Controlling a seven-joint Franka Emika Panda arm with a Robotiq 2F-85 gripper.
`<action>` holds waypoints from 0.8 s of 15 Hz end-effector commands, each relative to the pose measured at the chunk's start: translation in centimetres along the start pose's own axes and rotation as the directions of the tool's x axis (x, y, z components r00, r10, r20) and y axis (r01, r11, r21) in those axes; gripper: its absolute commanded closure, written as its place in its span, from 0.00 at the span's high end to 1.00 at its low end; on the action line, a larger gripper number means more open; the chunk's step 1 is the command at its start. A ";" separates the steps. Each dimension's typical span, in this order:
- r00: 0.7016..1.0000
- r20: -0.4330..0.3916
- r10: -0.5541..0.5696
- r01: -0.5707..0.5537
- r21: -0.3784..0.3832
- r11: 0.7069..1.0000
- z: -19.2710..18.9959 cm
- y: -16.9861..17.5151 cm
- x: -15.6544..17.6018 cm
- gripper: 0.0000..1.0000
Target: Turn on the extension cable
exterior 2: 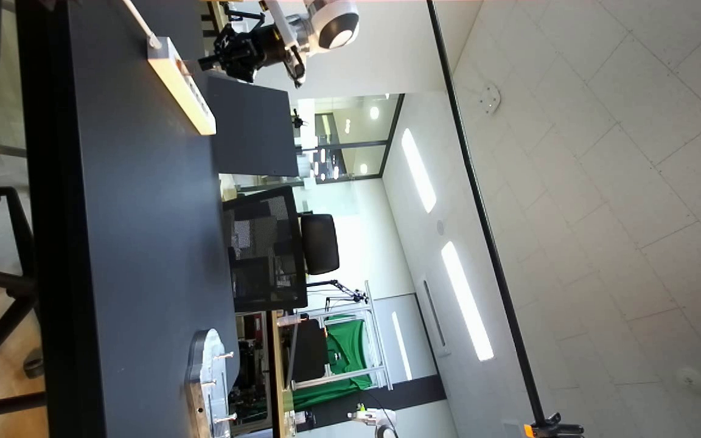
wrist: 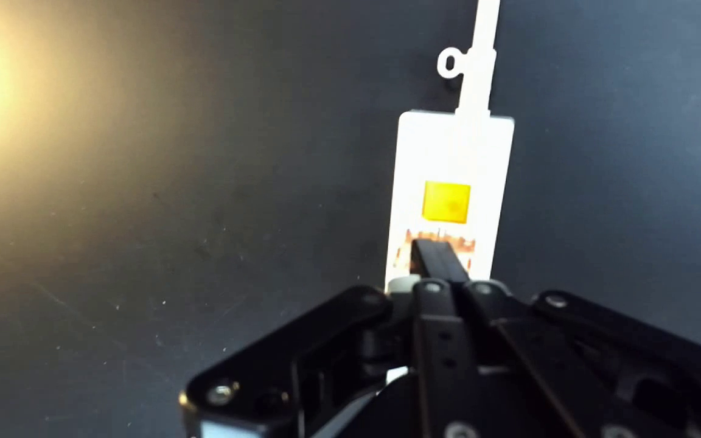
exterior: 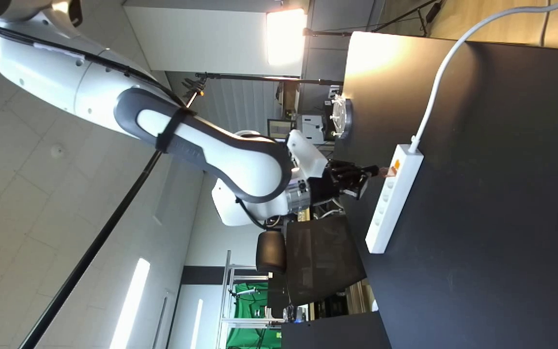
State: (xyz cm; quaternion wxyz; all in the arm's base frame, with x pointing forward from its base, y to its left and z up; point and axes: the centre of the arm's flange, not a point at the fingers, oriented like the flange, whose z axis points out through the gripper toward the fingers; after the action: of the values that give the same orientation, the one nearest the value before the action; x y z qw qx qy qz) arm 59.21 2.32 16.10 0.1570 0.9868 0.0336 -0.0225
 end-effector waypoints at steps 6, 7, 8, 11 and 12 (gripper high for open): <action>0.992 0.103 -0.076 0.056 0.189 0.980 -11.6 5.7 0.0 0.47; 0.987 0.128 -0.100 0.069 0.227 0.971 -11.7 6.2 -0.3 0.54; 0.983 0.147 -0.112 0.072 0.254 0.965 -11.9 6.7 -0.5 0.62; 0.967 0.205 -0.151 0.080 0.321 0.944 -11.3 8.2 -1.0 0.81; 0.961 0.225 -0.161 0.078 0.338 0.938 -11.1 8.6 -1.1 0.87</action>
State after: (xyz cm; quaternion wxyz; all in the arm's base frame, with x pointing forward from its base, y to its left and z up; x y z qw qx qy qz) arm 58.64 -1.25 28.65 0.0204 0.9887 0.0680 -0.1320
